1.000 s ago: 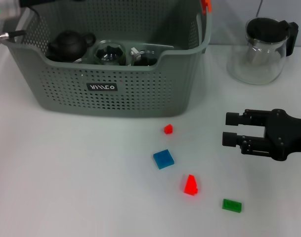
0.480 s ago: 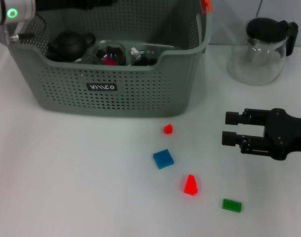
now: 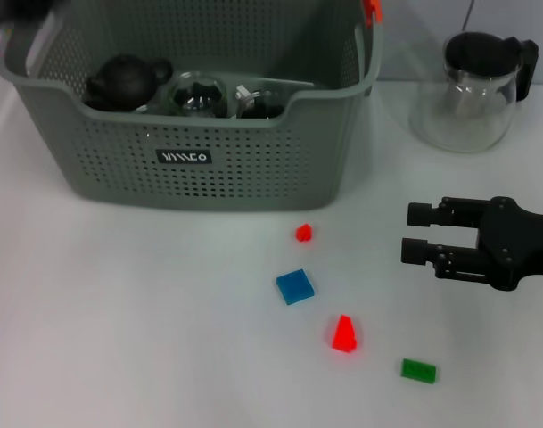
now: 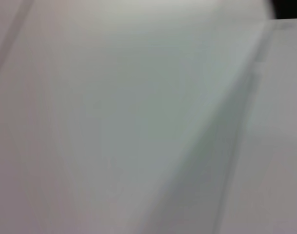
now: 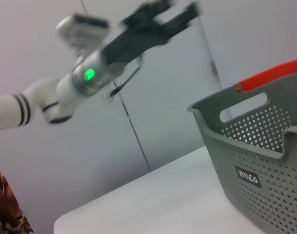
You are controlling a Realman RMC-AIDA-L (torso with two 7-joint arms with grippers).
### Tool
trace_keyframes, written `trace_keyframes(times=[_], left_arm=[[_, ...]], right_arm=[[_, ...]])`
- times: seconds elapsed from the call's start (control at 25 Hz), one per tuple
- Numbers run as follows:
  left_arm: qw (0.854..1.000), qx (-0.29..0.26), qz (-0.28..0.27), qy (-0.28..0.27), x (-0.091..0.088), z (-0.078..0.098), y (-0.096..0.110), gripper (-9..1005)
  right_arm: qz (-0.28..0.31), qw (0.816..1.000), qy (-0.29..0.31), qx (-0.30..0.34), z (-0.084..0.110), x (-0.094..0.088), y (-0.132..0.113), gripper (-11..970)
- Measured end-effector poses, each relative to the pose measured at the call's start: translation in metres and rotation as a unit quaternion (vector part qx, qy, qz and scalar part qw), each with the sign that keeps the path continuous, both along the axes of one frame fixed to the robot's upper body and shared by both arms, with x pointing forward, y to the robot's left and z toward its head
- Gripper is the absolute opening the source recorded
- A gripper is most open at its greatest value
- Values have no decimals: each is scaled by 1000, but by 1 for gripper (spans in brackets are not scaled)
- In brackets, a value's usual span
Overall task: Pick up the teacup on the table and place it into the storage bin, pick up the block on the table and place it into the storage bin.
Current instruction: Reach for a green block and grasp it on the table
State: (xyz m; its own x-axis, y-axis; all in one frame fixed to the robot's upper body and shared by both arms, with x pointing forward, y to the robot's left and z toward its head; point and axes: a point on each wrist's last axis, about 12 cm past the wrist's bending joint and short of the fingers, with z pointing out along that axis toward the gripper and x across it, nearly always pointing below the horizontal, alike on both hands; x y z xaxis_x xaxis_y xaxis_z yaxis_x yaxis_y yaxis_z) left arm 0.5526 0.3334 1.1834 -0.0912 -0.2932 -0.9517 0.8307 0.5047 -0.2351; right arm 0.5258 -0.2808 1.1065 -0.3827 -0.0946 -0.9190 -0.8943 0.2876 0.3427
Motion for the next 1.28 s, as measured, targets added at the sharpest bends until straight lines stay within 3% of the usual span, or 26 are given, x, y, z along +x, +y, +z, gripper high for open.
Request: trace_keyframes(times=[0.12, 0.28, 0.52, 0.84, 1.28], left_arm=[[999, 41, -18, -16, -31, -24, 4, 797], [988, 142, -54, -9, -73, -71, -4, 798], [975, 209, -71, 28, -105, -115, -16, 798], [977, 197, -74, 45, -109, -125, -21, 798], [970, 218, -99, 47, -117, -139, -28, 797]], right_arm=[[2, 1000, -1, -1, 1, 1, 1, 610], [9, 1000, 0, -6, 0, 1, 3, 608], [54, 997, 12, -57, -1, -3, 4, 605], [75, 979, 54, -182, 30, 22, 17, 602], [117, 920, 104, -359, 46, 44, 54, 597]])
